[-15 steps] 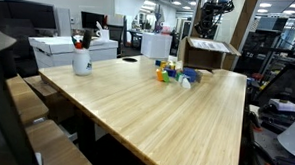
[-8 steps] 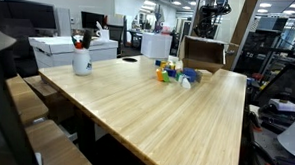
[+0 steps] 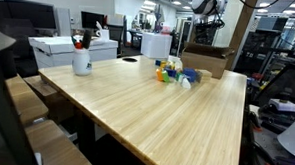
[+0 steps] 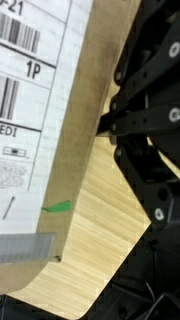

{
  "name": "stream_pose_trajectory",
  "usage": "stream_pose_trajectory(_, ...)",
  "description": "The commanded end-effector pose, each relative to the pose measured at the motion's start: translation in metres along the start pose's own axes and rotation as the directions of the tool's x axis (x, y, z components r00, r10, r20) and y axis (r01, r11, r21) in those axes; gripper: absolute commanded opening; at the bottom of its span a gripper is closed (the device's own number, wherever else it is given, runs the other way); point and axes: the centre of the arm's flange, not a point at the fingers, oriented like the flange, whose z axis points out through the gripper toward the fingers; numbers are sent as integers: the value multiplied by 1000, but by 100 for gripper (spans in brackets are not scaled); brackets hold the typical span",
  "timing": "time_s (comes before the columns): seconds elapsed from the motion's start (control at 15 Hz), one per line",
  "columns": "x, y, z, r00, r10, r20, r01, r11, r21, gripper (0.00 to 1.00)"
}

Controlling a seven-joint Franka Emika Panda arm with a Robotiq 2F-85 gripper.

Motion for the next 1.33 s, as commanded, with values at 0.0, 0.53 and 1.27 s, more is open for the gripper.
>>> stream_pose_trajectory(0.0, -13, -3, -20, 999, 42, -7, -42, 999, 24, 4)
stream_pose_trajectory(0.53, -74, -2, -132, 979, -91, -183, 106, 992, 73, 47)
stream_pose_trajectory(1.27, -145, 25, -160, 810, -530, -252, 554, 832, 30, 100)
